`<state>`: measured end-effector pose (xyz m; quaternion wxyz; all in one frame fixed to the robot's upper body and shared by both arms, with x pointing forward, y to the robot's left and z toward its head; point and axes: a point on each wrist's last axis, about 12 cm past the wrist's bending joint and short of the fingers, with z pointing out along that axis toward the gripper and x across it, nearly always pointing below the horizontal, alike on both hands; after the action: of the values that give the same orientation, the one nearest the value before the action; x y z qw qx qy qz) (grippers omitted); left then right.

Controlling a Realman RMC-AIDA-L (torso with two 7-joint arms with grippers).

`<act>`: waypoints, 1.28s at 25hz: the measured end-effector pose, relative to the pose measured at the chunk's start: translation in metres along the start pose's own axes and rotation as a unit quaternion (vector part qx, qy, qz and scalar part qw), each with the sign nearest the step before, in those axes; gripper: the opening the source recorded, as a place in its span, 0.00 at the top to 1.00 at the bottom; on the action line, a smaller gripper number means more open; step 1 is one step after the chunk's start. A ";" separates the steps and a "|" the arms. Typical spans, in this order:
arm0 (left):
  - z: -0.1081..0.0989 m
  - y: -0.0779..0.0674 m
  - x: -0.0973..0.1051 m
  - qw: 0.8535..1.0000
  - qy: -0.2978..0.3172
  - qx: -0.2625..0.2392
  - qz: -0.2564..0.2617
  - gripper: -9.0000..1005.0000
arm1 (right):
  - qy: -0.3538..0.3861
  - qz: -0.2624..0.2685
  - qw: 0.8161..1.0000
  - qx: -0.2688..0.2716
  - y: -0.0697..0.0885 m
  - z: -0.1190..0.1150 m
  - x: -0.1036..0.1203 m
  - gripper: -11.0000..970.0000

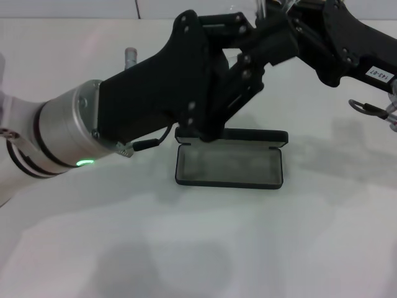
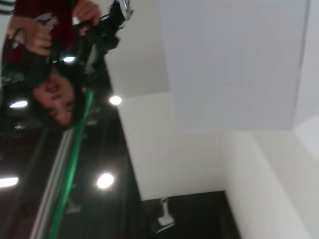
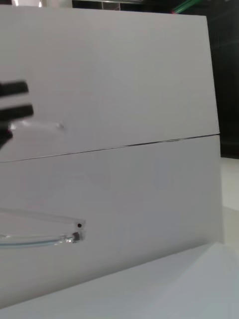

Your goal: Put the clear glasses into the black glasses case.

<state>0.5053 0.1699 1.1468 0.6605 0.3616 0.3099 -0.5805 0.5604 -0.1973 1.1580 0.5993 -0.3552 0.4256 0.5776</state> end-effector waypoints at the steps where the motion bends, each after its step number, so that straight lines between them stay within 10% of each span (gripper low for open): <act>1: 0.000 0.001 0.001 1.000 0.003 -0.005 0.000 0.89 | 0.001 0.000 1.000 -0.001 0.000 0.000 0.000 0.87; 32: -0.011 0.005 0.012 0.998 0.039 -0.051 -0.003 0.89 | 0.025 0.013 0.999 -0.017 0.005 0.002 0.009 0.86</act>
<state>0.5115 0.1727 1.1312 0.6642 0.3487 0.3654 -0.5512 0.5554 -0.1917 1.1511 0.5749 -0.3738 0.4354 0.5833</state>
